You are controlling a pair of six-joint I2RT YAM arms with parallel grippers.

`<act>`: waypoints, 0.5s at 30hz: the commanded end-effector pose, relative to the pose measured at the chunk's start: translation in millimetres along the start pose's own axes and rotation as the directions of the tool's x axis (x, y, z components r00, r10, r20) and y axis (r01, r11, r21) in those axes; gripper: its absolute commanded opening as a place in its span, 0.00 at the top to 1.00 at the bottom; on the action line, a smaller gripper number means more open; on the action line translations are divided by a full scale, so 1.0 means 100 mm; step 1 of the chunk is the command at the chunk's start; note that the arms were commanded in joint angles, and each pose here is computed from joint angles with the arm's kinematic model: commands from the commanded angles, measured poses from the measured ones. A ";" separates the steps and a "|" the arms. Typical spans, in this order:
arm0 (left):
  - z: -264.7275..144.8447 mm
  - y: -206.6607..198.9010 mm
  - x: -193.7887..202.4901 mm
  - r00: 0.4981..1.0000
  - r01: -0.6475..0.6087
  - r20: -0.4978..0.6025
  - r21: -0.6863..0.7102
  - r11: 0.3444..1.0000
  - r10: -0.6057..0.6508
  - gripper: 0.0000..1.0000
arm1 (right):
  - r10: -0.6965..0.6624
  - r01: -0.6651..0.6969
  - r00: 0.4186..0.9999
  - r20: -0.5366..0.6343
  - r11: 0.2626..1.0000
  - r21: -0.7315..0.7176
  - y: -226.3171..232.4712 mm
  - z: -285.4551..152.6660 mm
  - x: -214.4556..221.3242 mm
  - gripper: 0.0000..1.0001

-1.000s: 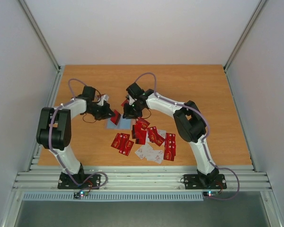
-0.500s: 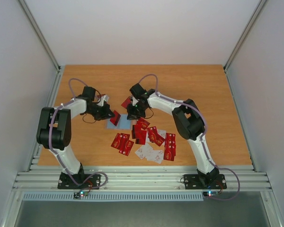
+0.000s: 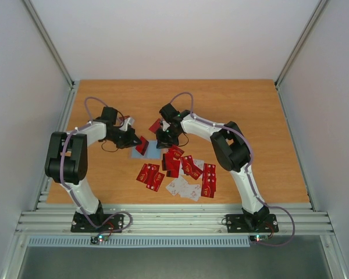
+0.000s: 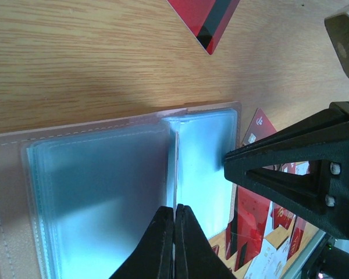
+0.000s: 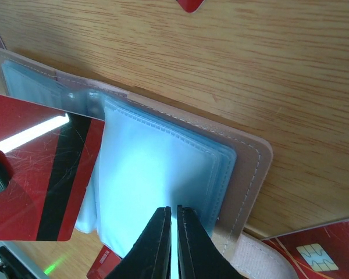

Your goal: Put the credit cards into the card holder

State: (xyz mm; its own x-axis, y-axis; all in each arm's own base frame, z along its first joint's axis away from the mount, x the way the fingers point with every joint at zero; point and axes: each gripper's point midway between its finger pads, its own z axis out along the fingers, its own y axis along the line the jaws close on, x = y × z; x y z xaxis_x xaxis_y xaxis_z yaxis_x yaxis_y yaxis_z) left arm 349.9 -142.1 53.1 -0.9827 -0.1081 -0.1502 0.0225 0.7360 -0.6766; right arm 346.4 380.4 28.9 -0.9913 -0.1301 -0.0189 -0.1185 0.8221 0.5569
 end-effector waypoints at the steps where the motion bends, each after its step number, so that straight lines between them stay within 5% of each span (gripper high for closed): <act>1: 0.06 0.00 0.03 1.000 -0.019 -0.005 0.041 0.999 0.019 1.00 | 0.004 -0.003 1.000 -0.022 1.000 0.024 -0.07 0.06 0.02 0.94; 15: 0.11 -0.04 -0.01 1.000 -0.021 0.014 0.092 0.996 0.019 1.00 | 0.026 -0.023 0.998 -0.060 0.999 0.049 -0.14 0.10 0.09 0.99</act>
State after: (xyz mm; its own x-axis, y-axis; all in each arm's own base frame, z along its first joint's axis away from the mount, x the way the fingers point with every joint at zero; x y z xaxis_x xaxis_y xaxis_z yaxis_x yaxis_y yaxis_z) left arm 348.8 -148.7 51.1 -0.9836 -0.1026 -0.1485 0.0347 0.6998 -0.7135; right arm 344.6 379.1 27.8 -0.9906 -0.1364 -0.0121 -0.1203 0.8250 0.5521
